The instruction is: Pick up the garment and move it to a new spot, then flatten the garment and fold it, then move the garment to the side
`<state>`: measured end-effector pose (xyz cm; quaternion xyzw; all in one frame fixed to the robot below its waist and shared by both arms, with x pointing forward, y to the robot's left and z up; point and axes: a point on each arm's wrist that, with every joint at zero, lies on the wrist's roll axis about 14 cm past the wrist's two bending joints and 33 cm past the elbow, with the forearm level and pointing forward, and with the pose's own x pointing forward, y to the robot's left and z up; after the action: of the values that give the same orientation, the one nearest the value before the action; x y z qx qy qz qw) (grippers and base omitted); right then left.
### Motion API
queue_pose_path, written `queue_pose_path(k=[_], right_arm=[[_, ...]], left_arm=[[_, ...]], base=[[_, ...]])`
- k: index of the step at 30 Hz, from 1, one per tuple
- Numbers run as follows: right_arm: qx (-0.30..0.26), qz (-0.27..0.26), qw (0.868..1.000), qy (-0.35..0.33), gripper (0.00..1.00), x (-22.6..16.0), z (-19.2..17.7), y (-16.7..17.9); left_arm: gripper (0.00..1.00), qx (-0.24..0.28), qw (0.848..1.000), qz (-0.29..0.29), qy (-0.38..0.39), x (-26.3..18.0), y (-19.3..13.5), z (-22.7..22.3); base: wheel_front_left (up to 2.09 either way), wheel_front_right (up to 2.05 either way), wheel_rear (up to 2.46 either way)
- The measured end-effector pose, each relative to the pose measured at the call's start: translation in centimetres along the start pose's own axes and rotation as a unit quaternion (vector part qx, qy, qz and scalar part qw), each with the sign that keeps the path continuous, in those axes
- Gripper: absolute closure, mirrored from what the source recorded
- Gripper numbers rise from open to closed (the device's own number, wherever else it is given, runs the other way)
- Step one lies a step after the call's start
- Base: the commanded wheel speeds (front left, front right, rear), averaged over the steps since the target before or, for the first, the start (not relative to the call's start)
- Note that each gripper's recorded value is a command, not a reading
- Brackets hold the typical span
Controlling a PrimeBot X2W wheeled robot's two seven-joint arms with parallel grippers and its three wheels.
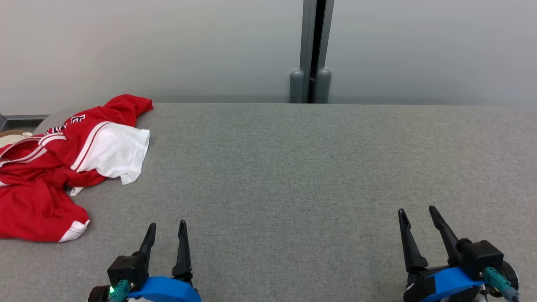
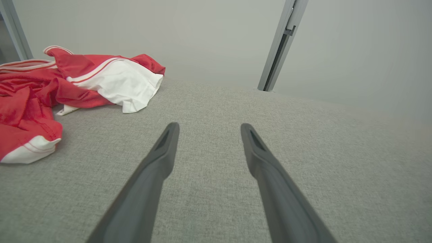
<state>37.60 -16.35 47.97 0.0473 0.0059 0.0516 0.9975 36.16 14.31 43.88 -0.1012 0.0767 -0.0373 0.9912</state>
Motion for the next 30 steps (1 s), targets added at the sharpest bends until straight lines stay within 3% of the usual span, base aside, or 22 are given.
queue_pose_path(k=[8,30], right_arm=[[-0.026,0.008,1.0,0.003,0.0,-0.01,-0.33,0.25],[-0.027,0.008,1.0,0.009,0.0,-0.09,-0.64,0.22]], left_arm=[[0.0,0.021,1.0,-0.004,-0.001,0.17,-0.11,-0.09],[0.0,0.018,1.0,0.003,0.003,0.1,0.26,-0.32]], base=[[0.0,0.0,0.0],[0.0,0.0,0.0]])
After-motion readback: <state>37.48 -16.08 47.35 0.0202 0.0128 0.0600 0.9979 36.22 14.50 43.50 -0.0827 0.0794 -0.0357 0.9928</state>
